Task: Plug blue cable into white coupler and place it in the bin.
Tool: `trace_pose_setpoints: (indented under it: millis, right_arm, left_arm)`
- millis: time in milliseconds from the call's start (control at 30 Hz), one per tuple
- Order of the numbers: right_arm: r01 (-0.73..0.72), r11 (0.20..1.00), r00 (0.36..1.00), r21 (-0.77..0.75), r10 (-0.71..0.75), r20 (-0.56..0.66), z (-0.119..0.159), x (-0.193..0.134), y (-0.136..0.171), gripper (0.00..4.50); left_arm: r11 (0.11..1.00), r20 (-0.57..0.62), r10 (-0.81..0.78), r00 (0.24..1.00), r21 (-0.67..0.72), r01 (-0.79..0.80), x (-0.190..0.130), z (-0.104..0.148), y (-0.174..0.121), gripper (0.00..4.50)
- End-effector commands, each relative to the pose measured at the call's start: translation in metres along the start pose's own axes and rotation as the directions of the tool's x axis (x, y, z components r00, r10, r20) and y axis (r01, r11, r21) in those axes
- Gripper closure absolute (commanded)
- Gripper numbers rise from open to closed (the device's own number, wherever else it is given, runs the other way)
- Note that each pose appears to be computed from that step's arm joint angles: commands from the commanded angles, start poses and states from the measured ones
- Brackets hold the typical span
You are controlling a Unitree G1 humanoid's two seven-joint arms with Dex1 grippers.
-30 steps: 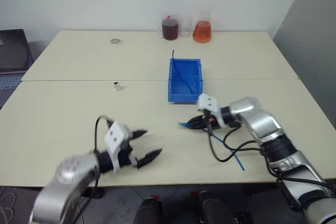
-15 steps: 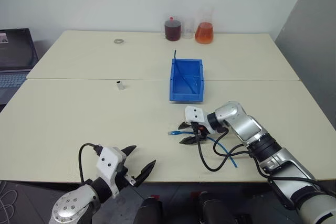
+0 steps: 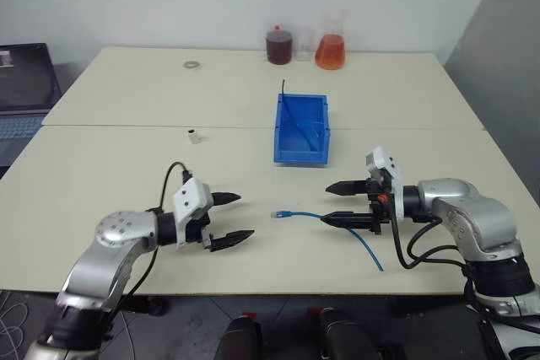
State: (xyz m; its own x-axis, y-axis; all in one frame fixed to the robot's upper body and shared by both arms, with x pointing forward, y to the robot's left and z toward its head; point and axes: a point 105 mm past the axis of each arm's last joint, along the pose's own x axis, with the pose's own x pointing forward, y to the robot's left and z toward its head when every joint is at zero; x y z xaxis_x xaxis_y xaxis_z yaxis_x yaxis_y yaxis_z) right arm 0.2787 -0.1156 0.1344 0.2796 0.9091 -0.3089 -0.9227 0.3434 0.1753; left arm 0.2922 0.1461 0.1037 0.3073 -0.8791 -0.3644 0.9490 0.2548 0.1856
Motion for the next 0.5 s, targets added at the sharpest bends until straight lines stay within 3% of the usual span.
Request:
trace_pose_setpoints:
  millis: [33,300,500]
  right_arm:
    - [0.086,0.996,0.996,-0.029,-0.085,0.041,0.006,-0.01,0.003,0.05]
    - [0.223,0.974,0.972,0.029,-0.225,0.07,-0.006,-0.022,0.001,0.05]
    - [0.263,0.962,0.956,0.072,-0.269,0.112,-0.002,-0.028,-0.001,0.0]
  left_arm:
    - [0.993,-0.066,-0.101,0.993,0.056,0.105,0.015,-0.018,0.008,0.0]
    - [0.969,-0.075,-0.223,0.972,0.092,0.23,0.044,-0.018,0.01,0.0]
    - [0.963,-0.072,-0.253,0.965,0.073,0.258,0.043,-0.022,0.007,1.18]
